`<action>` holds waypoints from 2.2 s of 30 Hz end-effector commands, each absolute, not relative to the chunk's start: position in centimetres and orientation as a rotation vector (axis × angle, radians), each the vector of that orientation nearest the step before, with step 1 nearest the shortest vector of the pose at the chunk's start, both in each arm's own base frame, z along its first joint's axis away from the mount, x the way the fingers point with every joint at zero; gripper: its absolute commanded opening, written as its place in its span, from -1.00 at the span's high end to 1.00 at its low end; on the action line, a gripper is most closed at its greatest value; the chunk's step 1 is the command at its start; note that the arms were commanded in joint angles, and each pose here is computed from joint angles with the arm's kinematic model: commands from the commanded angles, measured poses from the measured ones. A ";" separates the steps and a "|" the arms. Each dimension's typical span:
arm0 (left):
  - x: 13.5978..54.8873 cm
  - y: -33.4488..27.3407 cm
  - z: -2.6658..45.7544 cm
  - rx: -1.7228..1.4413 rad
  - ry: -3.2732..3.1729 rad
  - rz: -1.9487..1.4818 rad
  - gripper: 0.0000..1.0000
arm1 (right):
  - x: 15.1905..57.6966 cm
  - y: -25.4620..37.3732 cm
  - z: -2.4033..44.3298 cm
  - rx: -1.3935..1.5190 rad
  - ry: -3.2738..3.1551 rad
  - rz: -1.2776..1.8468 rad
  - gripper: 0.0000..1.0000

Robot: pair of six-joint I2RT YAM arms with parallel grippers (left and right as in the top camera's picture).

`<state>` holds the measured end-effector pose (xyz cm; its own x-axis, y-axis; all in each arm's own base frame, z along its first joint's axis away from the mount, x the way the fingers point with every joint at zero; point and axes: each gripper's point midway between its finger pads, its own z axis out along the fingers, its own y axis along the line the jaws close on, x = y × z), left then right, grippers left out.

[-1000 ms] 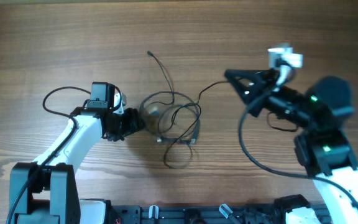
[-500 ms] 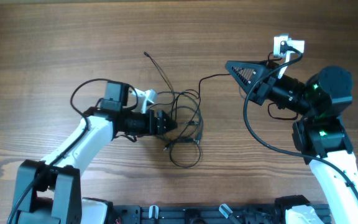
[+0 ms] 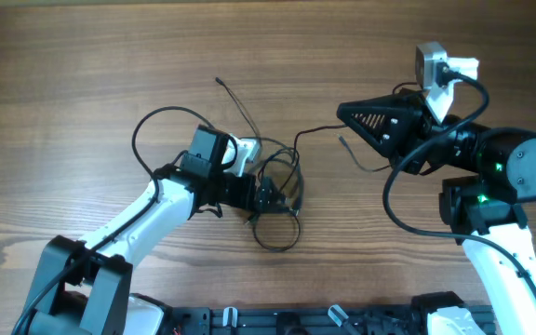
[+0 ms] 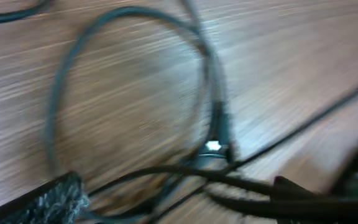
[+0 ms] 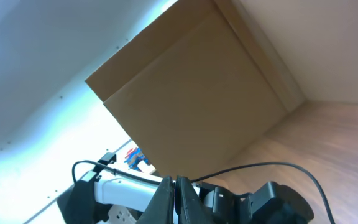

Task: Untangle cables
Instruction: 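Drag the cable to the right side with the right gripper and release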

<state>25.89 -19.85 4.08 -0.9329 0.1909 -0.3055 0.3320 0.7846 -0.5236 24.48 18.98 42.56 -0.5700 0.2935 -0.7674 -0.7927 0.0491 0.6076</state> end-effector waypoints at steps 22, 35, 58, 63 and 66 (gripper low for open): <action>27.7 -19.3 3.7 0.080 2.774 -0.818 -1.00 | 24.3 14.9 49.9 -0.348 1.157 1.638 0.91; 25.1 -15.3 -3.1 -0.037 3.020 -0.492 -0.96 | 40.2 0.8 37.9 0.515 1.425 1.245 0.91; 24.9 -13.4 -4.0 -0.214 3.049 -0.339 -1.00 | 33.9 -6.3 10.1 0.831 2.434 0.387 -0.47; 24.9 -13.4 -4.0 -0.214 3.048 -0.339 -1.00 | 31.4 -3.4 3.6 0.839 2.727 0.293 -0.56; 24.9 -13.4 -4.0 -0.214 3.047 -0.339 -1.00 | 30.0 -2.6 0.7 0.866 2.848 0.290 -0.55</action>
<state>28.23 -17.24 0.88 -0.9796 -0.1155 -0.1642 -0.0416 0.9170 -0.3967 30.90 -2.62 2.87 -0.7983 0.5858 -0.1401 0.5335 0.7957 0.2869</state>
